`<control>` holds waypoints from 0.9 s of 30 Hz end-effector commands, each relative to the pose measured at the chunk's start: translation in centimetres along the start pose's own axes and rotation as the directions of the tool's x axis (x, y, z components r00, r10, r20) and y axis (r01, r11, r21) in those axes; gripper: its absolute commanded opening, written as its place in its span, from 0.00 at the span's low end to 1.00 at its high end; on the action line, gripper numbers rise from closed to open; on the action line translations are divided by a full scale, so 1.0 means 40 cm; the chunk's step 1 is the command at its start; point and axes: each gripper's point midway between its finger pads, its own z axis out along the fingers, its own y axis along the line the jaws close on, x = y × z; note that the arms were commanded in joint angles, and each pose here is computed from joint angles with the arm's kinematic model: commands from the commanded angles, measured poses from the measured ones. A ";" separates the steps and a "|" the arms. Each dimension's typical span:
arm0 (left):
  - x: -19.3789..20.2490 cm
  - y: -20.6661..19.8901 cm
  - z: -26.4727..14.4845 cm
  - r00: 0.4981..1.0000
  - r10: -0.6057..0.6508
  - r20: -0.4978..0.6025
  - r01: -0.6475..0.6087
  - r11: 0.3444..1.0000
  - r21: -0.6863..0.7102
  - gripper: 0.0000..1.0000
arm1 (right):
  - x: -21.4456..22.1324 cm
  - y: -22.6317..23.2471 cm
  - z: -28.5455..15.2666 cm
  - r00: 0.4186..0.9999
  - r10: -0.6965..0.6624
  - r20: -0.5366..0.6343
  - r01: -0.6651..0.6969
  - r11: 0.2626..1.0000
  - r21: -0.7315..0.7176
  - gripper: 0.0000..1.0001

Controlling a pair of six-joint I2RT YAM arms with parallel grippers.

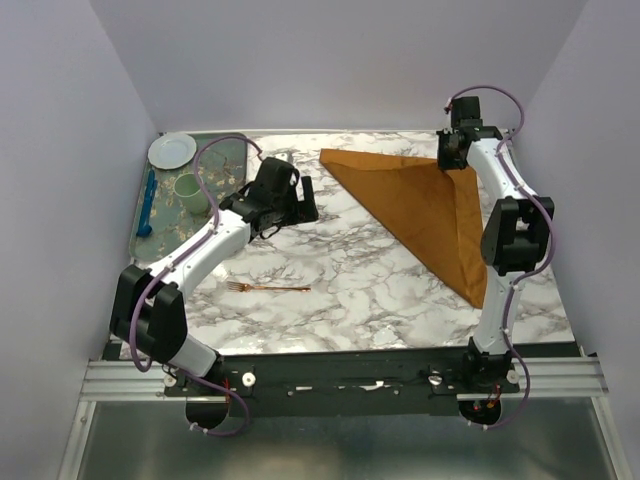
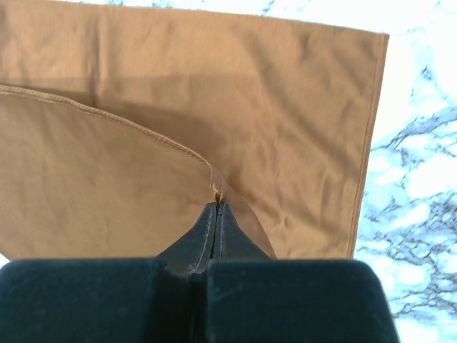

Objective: Fold the napkin, place the utensils inside, and roll it up
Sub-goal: Fold the napkin

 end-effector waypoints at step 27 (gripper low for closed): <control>-0.035 0.026 0.029 1.000 -0.014 -0.013 0.013 1.000 -0.016 0.99 | -0.048 -0.179 0.160 0.996 0.093 -0.006 -0.092 0.994 0.062 0.01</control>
